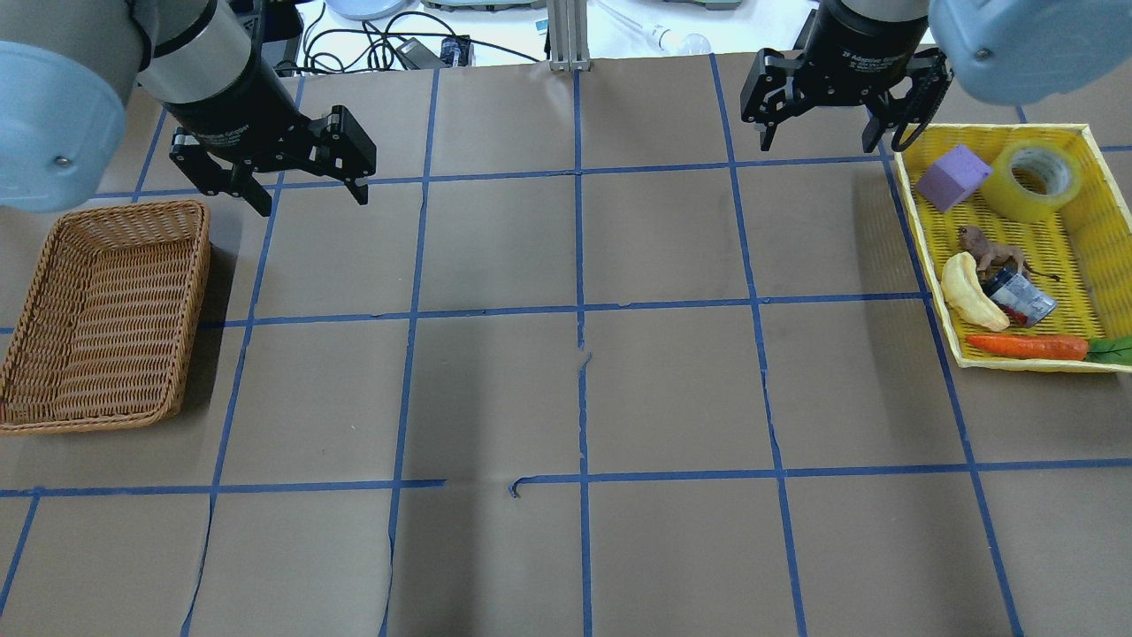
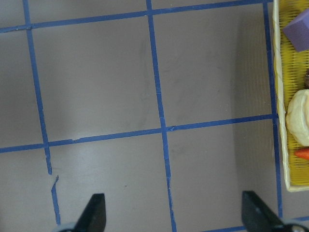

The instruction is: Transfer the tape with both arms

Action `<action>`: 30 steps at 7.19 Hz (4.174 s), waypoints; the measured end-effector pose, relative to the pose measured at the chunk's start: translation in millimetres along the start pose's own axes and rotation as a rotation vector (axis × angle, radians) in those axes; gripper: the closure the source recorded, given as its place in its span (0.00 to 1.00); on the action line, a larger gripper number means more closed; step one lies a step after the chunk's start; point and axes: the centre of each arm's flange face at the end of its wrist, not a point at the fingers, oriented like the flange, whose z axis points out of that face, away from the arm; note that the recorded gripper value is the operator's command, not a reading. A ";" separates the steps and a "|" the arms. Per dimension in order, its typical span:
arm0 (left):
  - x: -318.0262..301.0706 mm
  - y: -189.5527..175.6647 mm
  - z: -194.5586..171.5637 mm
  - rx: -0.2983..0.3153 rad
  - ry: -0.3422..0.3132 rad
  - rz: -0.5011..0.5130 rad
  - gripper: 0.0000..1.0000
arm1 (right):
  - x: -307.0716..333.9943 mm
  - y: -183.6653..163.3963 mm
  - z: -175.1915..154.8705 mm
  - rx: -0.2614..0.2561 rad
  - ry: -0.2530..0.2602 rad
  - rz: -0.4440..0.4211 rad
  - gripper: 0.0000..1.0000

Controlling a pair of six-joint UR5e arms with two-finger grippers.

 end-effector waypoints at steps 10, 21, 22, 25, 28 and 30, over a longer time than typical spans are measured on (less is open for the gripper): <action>-0.5 -0.2 0.0 0.000 -0.001 -0.001 0.00 | 149.8 -88.4 53.7 0.083 -0.106 -0.263 0.00; -0.2 -0.3 -0.2 0.001 0.001 0.001 0.00 | 446.8 -201.7 299.2 0.076 -0.017 -0.546 0.84; -0.2 -0.3 -0.2 0.001 0.001 0.001 0.00 | 447.2 -201.5 300.2 0.080 -0.016 -0.554 0.87; -0.3 -0.3 -0.2 0.002 0.000 0.001 0.00 | 447.6 -201.7 290.7 0.092 -0.007 -0.573 1.00; -0.3 -0.2 0.1 0.001 0.000 0.001 0.00 | 431.8 -194.4 207.8 0.122 0.020 -0.582 1.00; -0.8 -0.4 -0.1 0.002 -0.001 0.000 0.00 | 359.0 -194.6 138.1 0.140 0.039 -0.617 1.00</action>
